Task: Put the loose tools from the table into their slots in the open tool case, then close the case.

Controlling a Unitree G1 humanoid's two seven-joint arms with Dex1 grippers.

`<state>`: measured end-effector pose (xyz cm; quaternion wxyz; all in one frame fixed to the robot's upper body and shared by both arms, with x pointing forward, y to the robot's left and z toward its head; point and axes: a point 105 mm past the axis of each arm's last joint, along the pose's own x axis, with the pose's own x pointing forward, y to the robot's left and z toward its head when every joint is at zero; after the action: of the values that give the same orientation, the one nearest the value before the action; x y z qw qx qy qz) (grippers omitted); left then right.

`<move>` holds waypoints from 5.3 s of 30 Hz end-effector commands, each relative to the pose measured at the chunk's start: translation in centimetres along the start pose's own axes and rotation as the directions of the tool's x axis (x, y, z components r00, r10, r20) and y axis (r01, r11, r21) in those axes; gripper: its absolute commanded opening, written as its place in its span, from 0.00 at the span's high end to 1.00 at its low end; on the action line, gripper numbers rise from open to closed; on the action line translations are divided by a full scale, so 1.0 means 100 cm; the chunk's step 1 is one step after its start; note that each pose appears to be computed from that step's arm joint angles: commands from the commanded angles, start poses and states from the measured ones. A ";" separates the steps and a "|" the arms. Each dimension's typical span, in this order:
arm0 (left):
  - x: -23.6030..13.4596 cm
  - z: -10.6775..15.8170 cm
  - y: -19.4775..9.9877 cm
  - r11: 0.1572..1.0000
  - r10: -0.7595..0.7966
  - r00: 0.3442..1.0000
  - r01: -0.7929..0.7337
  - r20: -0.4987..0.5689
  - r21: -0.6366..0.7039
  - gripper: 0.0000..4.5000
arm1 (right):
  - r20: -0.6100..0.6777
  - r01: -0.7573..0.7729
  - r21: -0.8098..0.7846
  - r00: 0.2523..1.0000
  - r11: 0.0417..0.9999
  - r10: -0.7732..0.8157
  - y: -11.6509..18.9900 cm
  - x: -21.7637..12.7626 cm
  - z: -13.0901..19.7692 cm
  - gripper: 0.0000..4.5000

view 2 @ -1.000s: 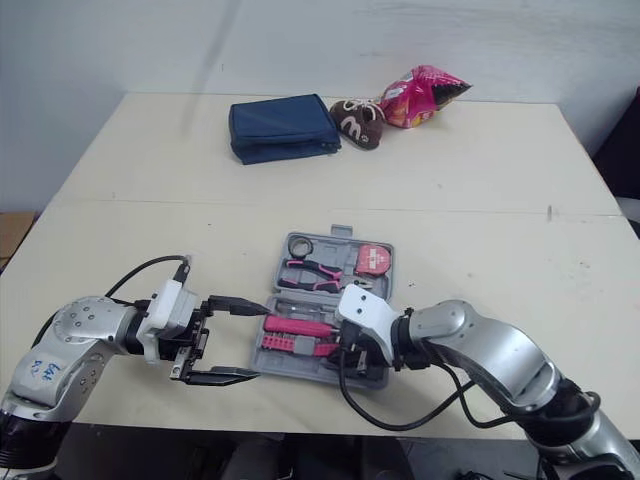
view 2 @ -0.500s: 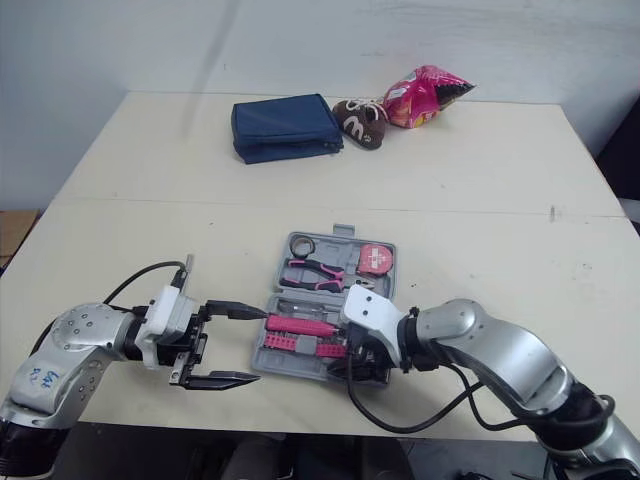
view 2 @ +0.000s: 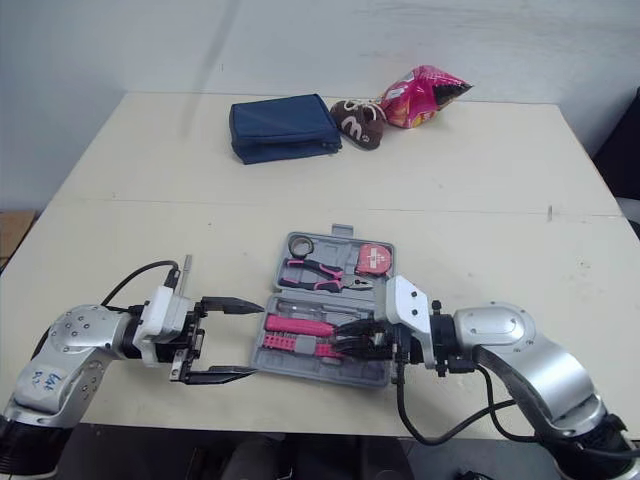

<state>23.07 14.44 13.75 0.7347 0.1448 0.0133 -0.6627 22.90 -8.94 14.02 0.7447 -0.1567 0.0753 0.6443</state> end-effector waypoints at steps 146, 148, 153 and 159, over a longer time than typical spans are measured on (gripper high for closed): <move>0.076 0.013 0.003 0.950 -0.246 0.886 0.301 -0.393 0.085 0.25 | 0.172 0.374 -0.195 0.923 0.907 -0.344 0.036 -0.149 -0.039 0.00; 0.074 0.018 0.003 0.944 -0.260 0.893 0.315 -0.367 0.096 0.15 | 0.171 0.375 -0.196 0.923 0.906 -0.345 0.035 -0.150 -0.039 0.00; 0.072 0.030 0.005 0.935 -0.281 0.933 0.319 -0.226 0.153 0.21 | 0.176 0.383 -0.199 0.920 0.902 -0.352 0.031 -0.149 -0.040 0.00; 0.075 0.014 -0.005 0.931 -0.322 0.931 0.345 -0.173 0.120 0.72 | 0.179 0.390 -0.195 0.916 0.900 -0.358 0.028 -0.145 -0.039 0.00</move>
<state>23.56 7.02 13.53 0.6020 0.2434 0.0556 -0.7584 18.18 -23.61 13.91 0.8359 -0.1986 -0.0667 0.5074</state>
